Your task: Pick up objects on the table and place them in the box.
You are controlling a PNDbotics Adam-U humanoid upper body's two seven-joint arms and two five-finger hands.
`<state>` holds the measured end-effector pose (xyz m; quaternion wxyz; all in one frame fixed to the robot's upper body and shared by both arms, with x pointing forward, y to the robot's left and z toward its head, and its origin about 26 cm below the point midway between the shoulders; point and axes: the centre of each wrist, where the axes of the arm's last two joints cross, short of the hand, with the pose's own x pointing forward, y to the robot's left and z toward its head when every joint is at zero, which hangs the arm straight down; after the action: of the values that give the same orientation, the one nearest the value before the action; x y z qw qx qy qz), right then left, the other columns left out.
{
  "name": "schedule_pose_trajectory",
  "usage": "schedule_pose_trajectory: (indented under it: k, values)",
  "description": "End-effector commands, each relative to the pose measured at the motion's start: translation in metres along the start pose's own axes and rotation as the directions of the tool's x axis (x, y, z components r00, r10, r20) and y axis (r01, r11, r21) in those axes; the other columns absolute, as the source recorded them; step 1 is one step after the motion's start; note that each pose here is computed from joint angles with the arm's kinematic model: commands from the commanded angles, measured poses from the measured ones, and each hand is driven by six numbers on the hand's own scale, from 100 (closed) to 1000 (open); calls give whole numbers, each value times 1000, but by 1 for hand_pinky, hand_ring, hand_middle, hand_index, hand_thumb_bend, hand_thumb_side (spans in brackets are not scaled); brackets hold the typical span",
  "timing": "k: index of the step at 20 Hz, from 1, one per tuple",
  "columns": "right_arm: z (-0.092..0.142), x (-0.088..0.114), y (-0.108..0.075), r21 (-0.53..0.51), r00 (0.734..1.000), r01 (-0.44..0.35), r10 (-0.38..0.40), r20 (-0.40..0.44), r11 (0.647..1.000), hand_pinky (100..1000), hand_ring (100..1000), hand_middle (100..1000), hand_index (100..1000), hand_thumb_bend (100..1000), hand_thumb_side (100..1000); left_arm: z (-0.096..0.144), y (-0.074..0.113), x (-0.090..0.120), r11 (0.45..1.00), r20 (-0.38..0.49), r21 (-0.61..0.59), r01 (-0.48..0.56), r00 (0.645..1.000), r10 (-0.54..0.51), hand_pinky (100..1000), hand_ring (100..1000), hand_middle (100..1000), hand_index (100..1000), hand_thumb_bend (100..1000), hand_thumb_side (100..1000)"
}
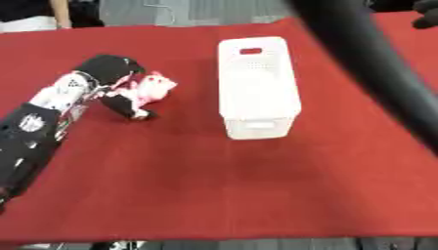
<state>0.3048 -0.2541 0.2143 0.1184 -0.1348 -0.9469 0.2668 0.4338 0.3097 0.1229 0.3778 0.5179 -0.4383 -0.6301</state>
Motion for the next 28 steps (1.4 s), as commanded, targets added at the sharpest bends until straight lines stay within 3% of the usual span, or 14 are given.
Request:
schedule_pose_trajectory:
  k: [1, 5, 7, 8, 9, 10, 11, 12, 15, 16, 17, 22, 27, 28]
  values:
    - [-8, 3, -5, -2, 999, -13, 13, 37, 1000, 608, 700, 791, 723, 100, 801, -5, -4, 1, 995, -31, 34, -95, 995, 96, 574, 693, 805, 874, 535, 795]
    - [-8, 3, -5, -3, 999, -12, 12, 38, 1000, 608, 700, 791, 721, 100, 801, -13, -22, 16, 930, -21, 37, -366, 930, 367, 567, 692, 851, 868, 496, 788]
    - [-8, 3, -4, -2, 999, -10, 11, 38, 1000, 607, 700, 791, 720, 100, 801, -19, -40, 28, 820, -12, -41, -571, 821, 571, 525, 657, 868, 824, 254, 691]
    - [-8, 3, -4, -1, 999, -10, 10, 38, 1000, 607, 700, 791, 719, 100, 802, -21, -48, 30, 759, -20, -88, -645, 763, 646, 406, 559, 765, 710, 100, 468]
    - [-8, 3, -4, 0, 999, -9, 9, 38, 1000, 607, 700, 791, 719, 100, 802, -23, -53, 30, 717, -32, -117, -687, 724, 689, 342, 508, 697, 644, 100, 367]
    - [-8, 3, -4, 1, 999, -8, 8, 38, 1000, 607, 700, 791, 718, 100, 804, -24, -54, 27, 710, -50, -125, -693, 719, 693, 100, 248, 410, 357, 100, 166]
    - [-8, 3, -4, 2, 999, -8, 8, 38, 1000, 607, 700, 791, 718, 100, 802, -26, -51, 25, 729, -60, -115, -675, 737, 673, 100, 248, 410, 357, 100, 166]
    - [-8, 3, -4, 3, 999, -8, 8, 38, 1000, 607, 700, 791, 718, 100, 802, -27, -45, 22, 768, -56, -77, -635, 772, 633, 100, 100, 201, 176, 100, 100]
    - [-8, 3, -4, 5, 999, -7, 7, 36, 1000, 607, 700, 792, 718, 100, 802, -28, -30, 19, 877, -37, 48, -478, 877, 479, 100, 100, 109, 145, 100, 100]
    - [-8, 3, -4, 5, 999, -7, 7, 35, 1000, 607, 700, 792, 717, 100, 802, -28, -25, 17, 899, -29, 86, -430, 901, 434, 100, 100, 100, 130, 332, 100]
    - [-8, 3, -4, 6, 999, -7, 7, 34, 1000, 607, 700, 792, 717, 100, 802, -29, -19, 14, 913, -22, 122, -389, 919, 395, 100, 100, 100, 128, 358, 100]
    - [-7, 3, -4, 10, 1000, -7, 7, 27, 1000, 607, 699, 792, 717, 100, 803, -27, 29, -12, 914, -8, 309, -263, 960, 279, 100, 100, 100, 128, 402, 100]
    - [-5, 3, -4, 14, 1000, -8, 8, 19, 1000, 607, 699, 792, 716, 100, 803, -17, 85, -40, 918, -5, 358, -172, 982, 187, 100, 100, 100, 131, 403, 100]
    - [-5, 3, -4, 15, 1000, -8, 8, 18, 1000, 607, 699, 792, 716, 100, 804, -14, 94, -42, 917, -3, 364, -162, 985, 175, 100, 100, 100, 134, 313, 100]
